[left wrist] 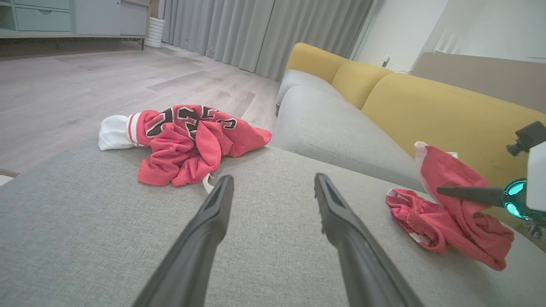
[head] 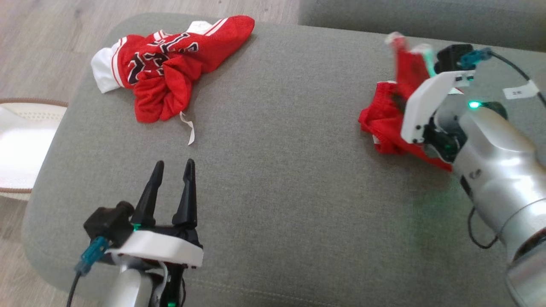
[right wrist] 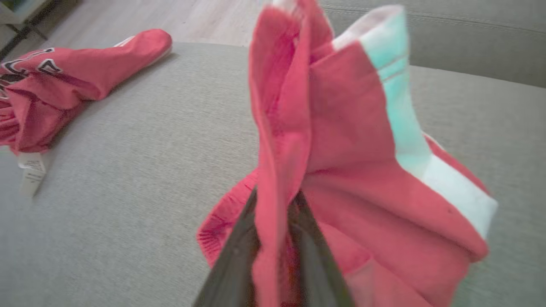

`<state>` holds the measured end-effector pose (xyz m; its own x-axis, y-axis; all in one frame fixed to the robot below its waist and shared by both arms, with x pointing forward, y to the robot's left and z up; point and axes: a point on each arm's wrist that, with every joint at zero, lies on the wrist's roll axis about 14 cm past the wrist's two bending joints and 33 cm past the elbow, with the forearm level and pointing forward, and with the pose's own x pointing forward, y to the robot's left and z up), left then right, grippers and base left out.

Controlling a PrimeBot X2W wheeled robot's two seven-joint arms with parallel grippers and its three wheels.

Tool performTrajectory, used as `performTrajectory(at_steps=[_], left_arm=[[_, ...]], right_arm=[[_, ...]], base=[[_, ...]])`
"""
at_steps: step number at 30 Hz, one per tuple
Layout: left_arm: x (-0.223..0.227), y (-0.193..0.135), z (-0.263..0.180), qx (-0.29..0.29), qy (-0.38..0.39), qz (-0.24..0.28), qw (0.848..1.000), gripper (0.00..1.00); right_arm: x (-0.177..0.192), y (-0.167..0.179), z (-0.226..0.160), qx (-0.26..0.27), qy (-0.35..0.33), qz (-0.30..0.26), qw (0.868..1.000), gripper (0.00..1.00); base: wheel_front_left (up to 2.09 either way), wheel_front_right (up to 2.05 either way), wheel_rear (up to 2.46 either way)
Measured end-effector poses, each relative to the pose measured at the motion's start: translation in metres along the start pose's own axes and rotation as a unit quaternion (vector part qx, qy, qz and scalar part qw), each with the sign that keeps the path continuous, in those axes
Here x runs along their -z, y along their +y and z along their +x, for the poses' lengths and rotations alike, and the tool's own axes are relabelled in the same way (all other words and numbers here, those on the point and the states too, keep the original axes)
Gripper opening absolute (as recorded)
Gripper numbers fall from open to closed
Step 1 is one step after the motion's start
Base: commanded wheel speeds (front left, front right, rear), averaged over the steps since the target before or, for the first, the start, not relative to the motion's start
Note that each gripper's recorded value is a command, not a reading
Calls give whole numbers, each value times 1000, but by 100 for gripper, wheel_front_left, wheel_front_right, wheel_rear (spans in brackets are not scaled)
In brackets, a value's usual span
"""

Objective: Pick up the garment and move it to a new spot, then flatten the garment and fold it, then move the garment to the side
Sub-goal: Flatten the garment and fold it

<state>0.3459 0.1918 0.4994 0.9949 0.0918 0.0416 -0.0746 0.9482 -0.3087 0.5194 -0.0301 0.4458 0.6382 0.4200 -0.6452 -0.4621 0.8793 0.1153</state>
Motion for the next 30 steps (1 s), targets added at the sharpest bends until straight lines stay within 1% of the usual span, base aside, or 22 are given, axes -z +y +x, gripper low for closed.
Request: performTrajectory(at_steps=[2, 5, 7, 9, 11, 13, 14, 15, 18, 21, 22, 23, 25, 26, 27, 28, 29, 30], left_arm=[[1, 1, 1, -2, 1, -1, 1000, 100], [1, -1, 6, 2, 0, -3, 1000, 100], [1, -7, 9, 12, -1, -5, 1000, 100], [0, -14, 12, 22, -3, -7, 1000, 100], [-4, -20, 16, 32, -9, -9, 999, 100], [-6, -25, 20, 39, -14, -9, 999, 100], [-7, -27, 21, 42, -16, -8, 999, 100], [-7, -27, 21, 42, -16, -8, 999, 100], [-9, -36, 24, 55, -20, -11, 998, 100], [-10, -40, 25, 61, -22, -13, 998, 100], [-10, -41, 25, 61, -22, -13, 998, 100], [-11, -41, 26, 62, -23, -10, 998, 100], [-15, -41, 25, 65, -30, -8, 997, 100], [-17, -41, 25, 65, -33, -6, 997, 100], [-18, -39, 24, 63, -34, -5, 997, 100], [-18, -38, 23, 61, -34, -5, 998, 100], [-19, -36, 22, 60, -35, -2, 998, 100], [-20, -35, 21, 59, -37, 1, 998, 100]], right_arm=[[-3, 9, 1, -13, -9, 3, 1000, 100], [-16, 19, -5, -33, -44, 19, 998, 100], [-26, 21, -12, -43, -81, 24, 996, 100], [-39, 16, -23, -46, -129, 39, 990, 100], [-48, 2, -36, -37, -173, 51, 983, 100], [-54, -20, -50, -16, -211, 67, 975, 100], [-53, -33, -57, -2, -226, 71, 972, 100], [-53, -33, -57, -2, -226, 71, 972, 100], [-51, -72, -80, 42, -276, 97, 955, 100], [-32, -98, -88, 76, -282, 115, 949, 100], [-24, -101, -86, 81, -275, 120, 950, 100], [-8, -99, -79, 83, -258, 127, 954, 100], [0, -91, -71, 77, -246, 130, 957, 100], [1, -88, -67, 74, -242, 130, 959, 91], [1, -85, -64, 72, -240, 130, 959, 87], [1, -81, -61, 69, -238, 131, 960, 88], [0, -76, -58, 64, -240, 132, 960, 84], [-4, -70, -57, 57, -245, 131, 959, 84]], base=[[0, 0, 0], [0, 0, 0], [0, 0, 0], [0, 0, 0], [0, 0, 0], [0, 0, 0], [0, 0, 0], [0, 0, 0], [0, 0, 0], [0, 0, 0], [0, 0, 0], [0, 0, 0], [0, 0, 0], [0, 0, 0], [0, 0, 0], [0, 0, 0], [0, 0, 0], [0, 0, 0]])
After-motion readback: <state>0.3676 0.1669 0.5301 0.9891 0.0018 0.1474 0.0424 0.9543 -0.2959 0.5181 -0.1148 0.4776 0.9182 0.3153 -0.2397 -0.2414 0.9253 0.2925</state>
